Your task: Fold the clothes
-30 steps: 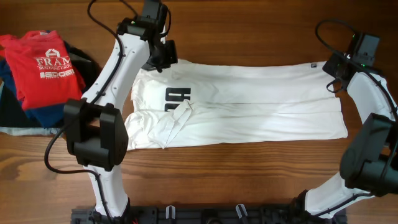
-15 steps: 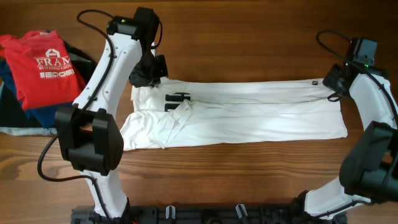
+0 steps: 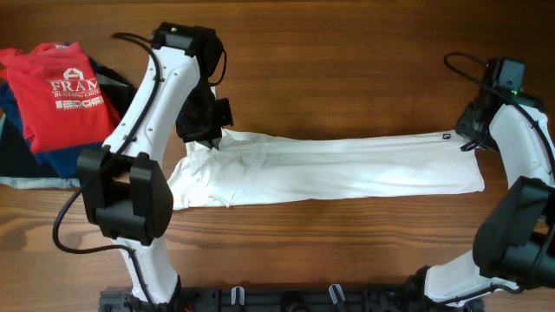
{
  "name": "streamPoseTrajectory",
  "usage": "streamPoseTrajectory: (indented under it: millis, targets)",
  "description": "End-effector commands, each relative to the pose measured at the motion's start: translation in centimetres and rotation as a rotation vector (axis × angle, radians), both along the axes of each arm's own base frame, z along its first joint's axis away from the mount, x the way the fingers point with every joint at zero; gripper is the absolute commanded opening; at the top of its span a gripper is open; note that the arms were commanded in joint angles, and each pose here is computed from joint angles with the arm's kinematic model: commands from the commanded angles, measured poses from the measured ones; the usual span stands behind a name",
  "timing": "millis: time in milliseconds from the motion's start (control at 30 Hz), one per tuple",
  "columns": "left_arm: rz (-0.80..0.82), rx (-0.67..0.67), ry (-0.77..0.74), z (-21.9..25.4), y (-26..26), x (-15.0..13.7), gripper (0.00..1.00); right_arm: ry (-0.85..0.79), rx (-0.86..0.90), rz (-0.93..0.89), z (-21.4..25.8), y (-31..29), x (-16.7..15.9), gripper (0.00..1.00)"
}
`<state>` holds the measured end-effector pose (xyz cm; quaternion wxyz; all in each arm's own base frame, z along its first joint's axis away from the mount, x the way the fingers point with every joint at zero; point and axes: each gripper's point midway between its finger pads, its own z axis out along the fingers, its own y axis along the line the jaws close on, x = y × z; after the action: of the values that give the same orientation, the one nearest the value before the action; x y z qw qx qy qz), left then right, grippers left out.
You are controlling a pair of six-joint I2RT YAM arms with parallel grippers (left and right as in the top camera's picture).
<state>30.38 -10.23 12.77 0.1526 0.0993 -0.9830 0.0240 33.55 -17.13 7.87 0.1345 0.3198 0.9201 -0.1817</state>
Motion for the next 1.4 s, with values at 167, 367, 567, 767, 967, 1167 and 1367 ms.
streamPoseTrajectory:
  millis: [167,367,567,767,967,1167,1367]
  targets:
    - [-0.029,0.077,0.050,-0.5,0.8,-2.2,0.04,0.030,-0.062,-0.054,1.0,-0.9,-1.5,0.04]
    - [-0.027,0.088,0.087,-2.2,1.0,-3.1,0.04,0.041,-0.058,-0.059,0.9,-0.8,-1.8,0.04]
    - [-0.028,0.091,0.104,-2.6,1.1,-3.5,0.15,0.043,-0.080,-0.079,1.1,-1.2,-2.0,0.14]
    - [-0.029,0.093,0.108,-2.5,1.2,-3.6,0.24,0.061,-0.075,-0.078,1.0,-1.1,-2.4,0.24]
    - [-0.027,0.079,0.053,-3.0,0.8,-2.4,0.25,0.075,-0.062,-0.074,0.8,-0.8,-2.7,0.41]
    - [-0.022,0.047,-0.067,-4.1,0.0,0.5,0.32,0.083,0.038,0.010,0.0,0.9,-2.3,0.66]
    - [0.053,0.138,-0.221,-5.2,2.3,4.4,0.31,0.111,0.072,0.027,-0.4,1.5,-2.9,0.71]
